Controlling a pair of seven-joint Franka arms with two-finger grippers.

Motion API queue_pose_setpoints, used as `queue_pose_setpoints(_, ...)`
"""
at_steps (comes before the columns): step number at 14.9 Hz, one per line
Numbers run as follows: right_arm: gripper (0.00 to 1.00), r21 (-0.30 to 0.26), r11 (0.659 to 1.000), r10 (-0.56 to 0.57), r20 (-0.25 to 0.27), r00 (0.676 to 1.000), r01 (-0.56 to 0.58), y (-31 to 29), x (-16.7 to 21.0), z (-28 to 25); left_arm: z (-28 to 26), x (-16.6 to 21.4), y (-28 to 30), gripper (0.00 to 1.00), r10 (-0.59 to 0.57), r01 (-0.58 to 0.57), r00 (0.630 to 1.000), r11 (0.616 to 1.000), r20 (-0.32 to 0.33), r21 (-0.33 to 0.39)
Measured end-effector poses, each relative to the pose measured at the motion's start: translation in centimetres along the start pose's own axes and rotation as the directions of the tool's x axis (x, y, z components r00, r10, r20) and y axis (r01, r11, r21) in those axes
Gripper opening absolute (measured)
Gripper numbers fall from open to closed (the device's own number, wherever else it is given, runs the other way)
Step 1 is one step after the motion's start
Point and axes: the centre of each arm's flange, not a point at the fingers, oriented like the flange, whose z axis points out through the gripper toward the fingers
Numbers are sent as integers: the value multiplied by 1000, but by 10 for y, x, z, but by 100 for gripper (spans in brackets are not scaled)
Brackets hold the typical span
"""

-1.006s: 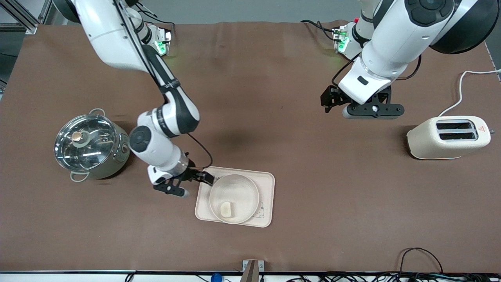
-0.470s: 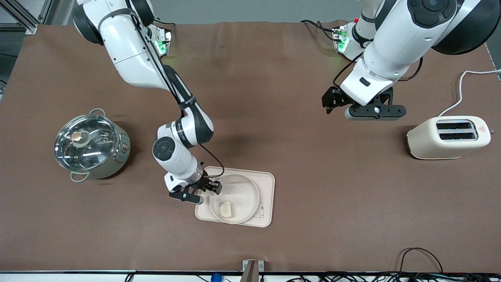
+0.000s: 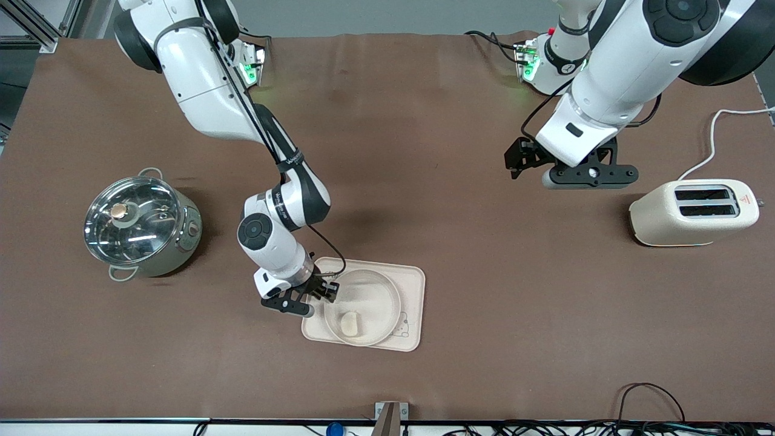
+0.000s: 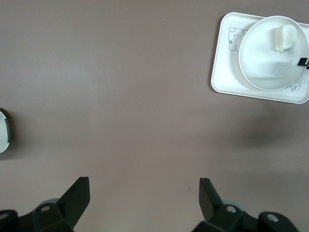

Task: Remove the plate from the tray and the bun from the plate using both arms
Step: 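Lower the right gripper and grasp the white plate's rim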

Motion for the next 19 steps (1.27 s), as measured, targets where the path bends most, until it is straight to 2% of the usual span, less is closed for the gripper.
queue_pose_setpoints(3,30,2,1000,0,-5,1000,0,1,0,2,0,0,0,100,0,0,1000,1000,0,0)
queue_pose_setpoints(5,22,8,1000,0,-19,1000,1,1,0,5,0,0,0,100,0,0,1000,1000,0,0)
queue_pose_setpoints(8,17,8,1000,0,-23,1000,0,3,-1,10,0,0,0,100,0,0,1000,1000,0,0)
queue_pose_setpoints(10,7,11,1000,5,-26,1000,-5,3,1,9,0,0,0,100,0,0,1000,1000,0,0)
queue_pose_setpoints(12,4,17,1000,9,-34,999,-9,1,5,5,0,0,0,100,0,0,1000,1000,0,0)
queue_pose_setpoints(16,4,31,999,10,-38,999,-9,-9,4,-10,0,0,0,100,0,0,1000,1000,0,0)
queue_pose_setpoints(19,4,48,999,6,-33,999,-4,-22,-7,-45,0,0,0,100,0,0,1000,1000,-1,0)
